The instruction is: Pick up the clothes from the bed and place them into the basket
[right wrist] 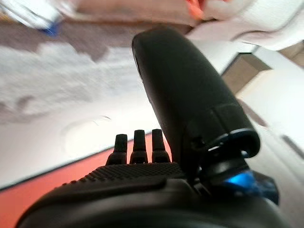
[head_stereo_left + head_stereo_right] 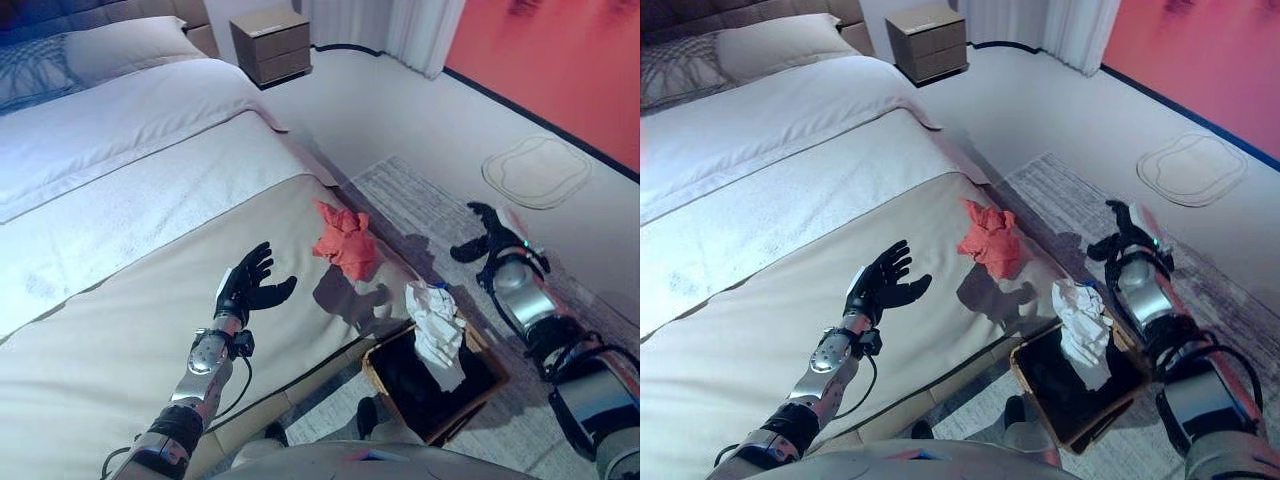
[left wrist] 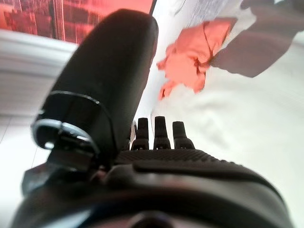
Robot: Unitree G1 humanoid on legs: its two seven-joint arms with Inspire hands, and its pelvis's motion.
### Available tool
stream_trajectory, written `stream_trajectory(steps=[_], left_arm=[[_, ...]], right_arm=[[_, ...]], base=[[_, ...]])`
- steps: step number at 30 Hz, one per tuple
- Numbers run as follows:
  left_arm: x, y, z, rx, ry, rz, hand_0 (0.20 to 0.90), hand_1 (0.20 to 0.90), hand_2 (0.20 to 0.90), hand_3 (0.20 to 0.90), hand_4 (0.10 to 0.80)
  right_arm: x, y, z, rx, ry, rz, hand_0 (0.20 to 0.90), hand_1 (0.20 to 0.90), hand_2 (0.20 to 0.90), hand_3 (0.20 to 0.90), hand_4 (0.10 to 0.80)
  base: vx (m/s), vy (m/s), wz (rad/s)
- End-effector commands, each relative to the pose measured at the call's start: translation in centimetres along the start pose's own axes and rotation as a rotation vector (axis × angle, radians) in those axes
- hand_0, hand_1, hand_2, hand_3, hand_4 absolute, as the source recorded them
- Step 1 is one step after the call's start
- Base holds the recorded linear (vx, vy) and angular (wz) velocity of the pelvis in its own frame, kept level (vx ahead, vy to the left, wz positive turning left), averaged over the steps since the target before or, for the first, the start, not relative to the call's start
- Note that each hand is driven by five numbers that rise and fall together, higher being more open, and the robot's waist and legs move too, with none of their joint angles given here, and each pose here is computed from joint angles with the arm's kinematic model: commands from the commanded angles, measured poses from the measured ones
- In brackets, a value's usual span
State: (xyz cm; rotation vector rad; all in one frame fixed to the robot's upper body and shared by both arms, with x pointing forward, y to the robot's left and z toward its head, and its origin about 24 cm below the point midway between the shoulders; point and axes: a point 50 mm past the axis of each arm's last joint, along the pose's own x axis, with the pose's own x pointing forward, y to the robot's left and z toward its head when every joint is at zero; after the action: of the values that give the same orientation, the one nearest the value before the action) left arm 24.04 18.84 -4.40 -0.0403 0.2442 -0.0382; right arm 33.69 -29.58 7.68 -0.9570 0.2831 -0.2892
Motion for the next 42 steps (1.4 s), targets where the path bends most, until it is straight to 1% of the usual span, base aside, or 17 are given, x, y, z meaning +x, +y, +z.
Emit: stream_trajectory(steps=[1, 4, 5, 6, 10, 12, 19, 26, 30, 34, 39, 40, 41, 42], left_arm=[[1.0, 0.5, 3.5, 0.107, -0.172, -0.071, 0.900, 0.900, 0.900, 0.900, 0.800], [1.2, 0.4, 4.3, 0.095, -0.201, -0.082, 0.900, 0.900, 0.900, 0.900, 0.800], [1.5, 0.1, 5.1, 0.087, -0.234, -0.092, 0.900, 0.900, 0.900, 0.900, 0.800], [1.7, 0.0, 5.4, 0.083, -0.247, -0.094, 0.900, 0.900, 0.900, 0.900, 0.800], [2.3, -1.0, 8.0, 0.038, -0.352, -0.120, 0.900, 0.900, 0.900, 0.900, 0.800], [2.2, -1.2, 8.6, 0.024, -0.380, -0.124, 0.900, 0.900, 0.900, 0.900, 0.800], [1.4, -2.1, 10.0, -0.028, -0.438, -0.155, 0.900, 0.900, 0.900, 0.900, 0.800], [1.2, -3.2, 11.1, -0.057, -0.470, -0.187, 0.900, 0.900, 0.900, 0.900, 0.800], [0.9, -3.2, 11.1, -0.064, -0.470, -0.181, 0.900, 0.900, 0.900, 0.900, 0.800], [0.5, -2.9, 11.2, -0.070, -0.472, -0.165, 0.900, 0.900, 0.900, 0.900, 0.800], [0.1, -2.2, 11.1, -0.101, -0.460, -0.142, 0.900, 0.900, 0.900, 0.900, 0.800], [0.0, -2.1, 11.0, -0.106, -0.456, -0.140, 0.900, 0.900, 0.900, 0.900, 0.800], [-0.1, -2.0, 11.0, -0.107, -0.454, -0.143, 0.900, 0.900, 0.900, 0.900, 0.800], [-0.2, -2.0, 10.9, -0.102, -0.454, -0.148, 0.900, 0.900, 0.900, 0.900, 0.800]], right_arm=[[2.1, -7.4, 5.9, -0.068, -0.170, -0.225, 0.900, 0.900, 0.900, 0.900, 0.800], [2.5, -9.1, 6.7, -0.075, -0.173, -0.247, 0.900, 0.900, 0.900, 0.900, 0.800], [2.8, -10.4, 7.4, -0.088, -0.179, -0.269, 0.900, 0.900, 0.900, 0.900, 0.800], [2.9, -10.8, 7.6, -0.091, -0.180, -0.276, 0.900, 0.900, 0.900, 0.900, 0.800], [3.2, -14.6, 9.6, -0.100, -0.190, -0.347, 0.900, 0.900, 0.900, 0.900, 0.800], [3.2, -15.4, 10.3, -0.110, -0.187, -0.357, 0.900, 0.900, 0.900, 0.900, 0.800], [3.4, -16.1, 10.2, -0.119, -0.126, -0.355, 0.900, 0.900, 0.900, 0.900, 0.800], [3.6, -16.2, 10.5, -0.093, -0.102, -0.333, 0.900, 0.900, 0.900, 0.900, 0.800], [3.7, -16.1, 10.5, -0.076, -0.088, -0.321, 0.900, 0.900, 0.900, 0.900, 0.800], [3.5, -17.1, 11.4, -0.083, -0.099, -0.352, 0.900, 0.900, 0.900, 0.900, 0.800], [3.1, -18.3, 12.8, 0.032, -0.155, -0.403, 0.900, 0.900, 0.900, 0.900, 0.800], [3.0, -18.5, 13.1, 0.056, -0.165, -0.407, 0.841, 0.841, 0.841, 0.831, 0.731], [3.0, -18.6, 13.2, 0.067, -0.171, -0.409, 0.573, 0.573, 0.573, 0.518, 0.418], [2.9, -19.0, 13.1, 0.063, -0.172, -0.417, 0.347, 0.347, 0.347, 0.255, 0.155]], base=[[0.073, -0.017, 0.22], [-0.029, -0.002, 0.25], [-0.108, 0.021, 0.25], [-0.183, 0.054, 0.31], [-0.182, 0.065, 0.28], [-0.135, 0.049, 0.14], [-0.064, 0.008, 0.22], [-0.031, -0.028, 0.16], [-0.005, -0.043, 0.17], [-0.044, -0.016, 0.04], [-0.032, -0.012, 0.04], [-0.027, -0.012, 0.04], [0.000, 0.000, 0.00], [0.000, 0.000, 0.00]])
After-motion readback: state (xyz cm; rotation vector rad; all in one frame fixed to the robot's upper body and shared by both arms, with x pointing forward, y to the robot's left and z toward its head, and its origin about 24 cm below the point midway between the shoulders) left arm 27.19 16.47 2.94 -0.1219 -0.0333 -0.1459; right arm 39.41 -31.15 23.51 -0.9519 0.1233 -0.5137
